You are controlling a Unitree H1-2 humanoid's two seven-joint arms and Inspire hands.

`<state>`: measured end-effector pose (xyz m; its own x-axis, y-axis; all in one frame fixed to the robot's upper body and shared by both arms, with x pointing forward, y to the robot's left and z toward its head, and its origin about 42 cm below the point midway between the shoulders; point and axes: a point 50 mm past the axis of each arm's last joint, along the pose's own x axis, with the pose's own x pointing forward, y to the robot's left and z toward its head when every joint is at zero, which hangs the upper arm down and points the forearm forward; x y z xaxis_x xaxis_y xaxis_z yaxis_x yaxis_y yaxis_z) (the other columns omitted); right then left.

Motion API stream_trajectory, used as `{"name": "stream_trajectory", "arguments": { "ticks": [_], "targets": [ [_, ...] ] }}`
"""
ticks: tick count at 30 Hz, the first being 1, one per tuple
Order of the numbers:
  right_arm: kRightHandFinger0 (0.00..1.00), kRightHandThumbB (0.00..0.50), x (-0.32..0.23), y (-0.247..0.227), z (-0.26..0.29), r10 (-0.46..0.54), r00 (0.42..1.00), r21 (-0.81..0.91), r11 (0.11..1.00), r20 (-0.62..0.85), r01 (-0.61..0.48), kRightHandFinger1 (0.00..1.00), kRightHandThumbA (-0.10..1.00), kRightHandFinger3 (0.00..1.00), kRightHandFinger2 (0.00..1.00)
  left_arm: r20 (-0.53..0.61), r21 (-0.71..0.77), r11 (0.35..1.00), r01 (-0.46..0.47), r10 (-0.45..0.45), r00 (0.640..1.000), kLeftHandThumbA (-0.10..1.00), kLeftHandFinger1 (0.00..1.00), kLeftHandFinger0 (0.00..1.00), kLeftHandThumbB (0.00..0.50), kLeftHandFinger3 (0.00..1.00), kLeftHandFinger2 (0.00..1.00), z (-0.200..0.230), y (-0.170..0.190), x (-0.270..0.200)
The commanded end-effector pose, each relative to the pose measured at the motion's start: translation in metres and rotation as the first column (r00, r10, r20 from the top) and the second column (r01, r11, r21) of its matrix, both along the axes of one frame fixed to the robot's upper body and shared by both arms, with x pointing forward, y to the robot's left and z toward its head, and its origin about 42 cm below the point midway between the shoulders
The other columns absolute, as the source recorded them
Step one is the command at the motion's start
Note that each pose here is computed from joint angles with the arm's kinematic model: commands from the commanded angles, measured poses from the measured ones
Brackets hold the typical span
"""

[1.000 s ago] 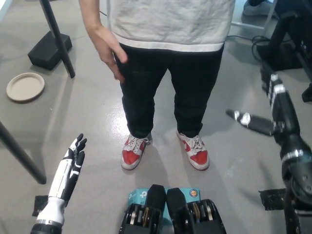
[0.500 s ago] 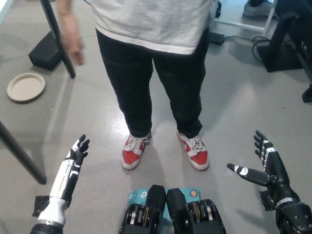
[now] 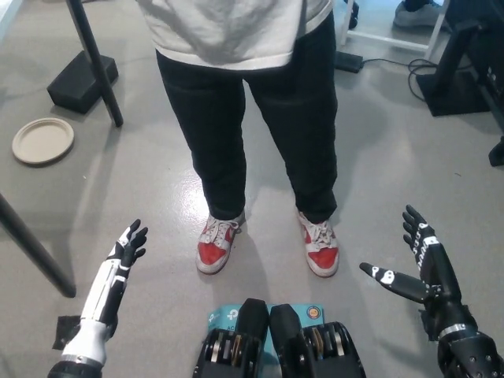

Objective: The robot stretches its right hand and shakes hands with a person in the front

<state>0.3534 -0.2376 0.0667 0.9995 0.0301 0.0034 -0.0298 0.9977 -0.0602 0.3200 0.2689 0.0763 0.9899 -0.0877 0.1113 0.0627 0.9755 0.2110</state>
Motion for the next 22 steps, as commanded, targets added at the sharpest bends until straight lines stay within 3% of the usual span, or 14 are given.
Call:
{"name": "stream_trajectory", "arguments": {
  "ticks": [1, 5, 10, 15, 22],
  "targets": [
    [1.0, 0.168, -0.004, 0.004, 0.004, 0.005, 0.998, 0.003, 1.0, 0.069, -0.005, 1.0, 1.0, 1.0, 1.0, 0.031, -0.024, 1.0, -0.001, 0.002, 1.0, 1.0, 1.0, 1.0, 0.105, 1.0, 1.0, 0.0, 0.0, -0.007],
    [1.0, 0.149, -0.011, 0.003, 0.001, 0.008, 0.998, -0.009, 1.0, 0.062, -0.008, 1.0, 1.0, 1.0, 1.0, 0.023, -0.018, 1.0, -0.009, 0.009, 1.0, 1.0, 1.0, 1.0, 0.111, 1.0, 1.0, -0.004, 0.0, -0.011],
    [1.0, 0.174, -0.014, 0.004, 0.0, 0.027, 0.998, -0.041, 0.999, 0.057, -0.024, 1.0, 1.0, 1.0, 1.0, 0.01, -0.018, 1.0, -0.019, 0.019, 1.0, 1.0, 1.0, 1.0, 0.12, 1.0, 1.0, -0.006, 0.0, -0.014],
    [1.0, 0.209, -0.013, 0.005, 0.0, 0.041, 0.998, -0.074, 0.997, 0.04, -0.038, 1.0, 1.0, 1.0, 1.0, 0.013, -0.033, 0.999, -0.019, 0.02, 1.0, 1.0, 1.0, 1.0, 0.086, 1.0, 1.0, -0.01, -0.001, -0.015],
    [1.0, 0.245, -0.016, 0.008, -0.004, 0.05, 0.999, -0.103, 0.994, 0.017, -0.048, 1.0, 1.0, 1.0, 1.0, -0.002, -0.02, 0.999, -0.028, 0.028, 1.0, 1.0, 1.0, 1.0, 0.088, 1.0, 1.0, -0.014, 0.002, -0.02]
  ]
}}
